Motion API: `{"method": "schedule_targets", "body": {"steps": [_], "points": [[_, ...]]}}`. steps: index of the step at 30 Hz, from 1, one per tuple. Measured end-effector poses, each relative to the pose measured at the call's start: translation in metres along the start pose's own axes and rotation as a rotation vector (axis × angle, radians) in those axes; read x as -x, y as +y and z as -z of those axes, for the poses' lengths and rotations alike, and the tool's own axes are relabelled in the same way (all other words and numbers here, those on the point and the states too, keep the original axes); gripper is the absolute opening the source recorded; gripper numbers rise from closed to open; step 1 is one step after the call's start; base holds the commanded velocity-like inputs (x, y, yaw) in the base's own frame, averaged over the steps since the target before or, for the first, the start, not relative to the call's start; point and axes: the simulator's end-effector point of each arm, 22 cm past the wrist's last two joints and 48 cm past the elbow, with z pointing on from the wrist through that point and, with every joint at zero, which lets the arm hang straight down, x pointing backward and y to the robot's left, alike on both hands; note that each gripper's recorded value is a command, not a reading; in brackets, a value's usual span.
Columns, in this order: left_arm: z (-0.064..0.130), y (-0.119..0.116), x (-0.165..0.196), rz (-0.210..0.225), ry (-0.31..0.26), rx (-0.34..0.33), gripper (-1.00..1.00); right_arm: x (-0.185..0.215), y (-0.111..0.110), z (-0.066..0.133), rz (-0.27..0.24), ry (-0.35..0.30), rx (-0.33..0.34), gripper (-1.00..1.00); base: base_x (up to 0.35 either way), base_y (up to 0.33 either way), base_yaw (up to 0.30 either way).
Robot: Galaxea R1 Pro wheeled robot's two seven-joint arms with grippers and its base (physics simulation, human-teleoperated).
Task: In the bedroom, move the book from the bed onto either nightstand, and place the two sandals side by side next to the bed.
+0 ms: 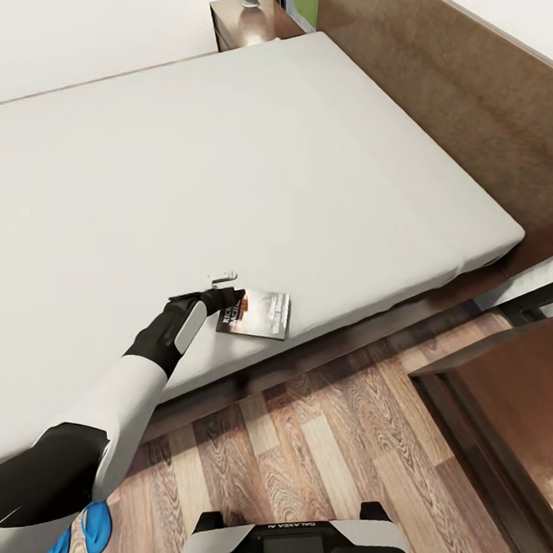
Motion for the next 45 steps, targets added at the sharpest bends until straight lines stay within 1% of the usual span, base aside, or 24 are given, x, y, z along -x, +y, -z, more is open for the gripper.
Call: {"method": "schedule_targets", "body": {"steps": [4, 9, 16, 29, 45], "points": [[0.0002, 0.0021, 0.0023, -0.021, -0.007, 0.010, 1.00, 0.0000, -0.0002, 0.0001, 0.005, 0.001, -0.001, 1.00, -0.091, -0.068, 0.000], [0.0006, 0.0040, 0.0041, -0.029, -0.011, 0.020, 1.00, -0.0002, -0.0004, 0.0002, 0.009, 0.002, -0.001, 1.00, -0.147, -0.131, 0.000], [0.0008, 0.0058, 0.0050, -0.018, -0.015, 0.028, 1.00, -0.0006, -0.0004, 0.0001, 0.010, 0.003, -0.002, 1.00, -0.057, -0.053, 0.000], [0.0001, 0.0040, 0.0053, -0.016, -0.024, 0.029, 1.00, -0.0002, -0.0007, 0.0000, 0.011, 0.002, -0.002, 1.00, -0.011, -0.011, 0.000], [-0.0003, 0.0033, 0.0054, -0.017, -0.027, 0.028, 1.00, 0.0000, -0.0007, 0.0001, 0.011, 0.002, -0.003, 1.00, -0.066, -0.075, 0.000]]}}
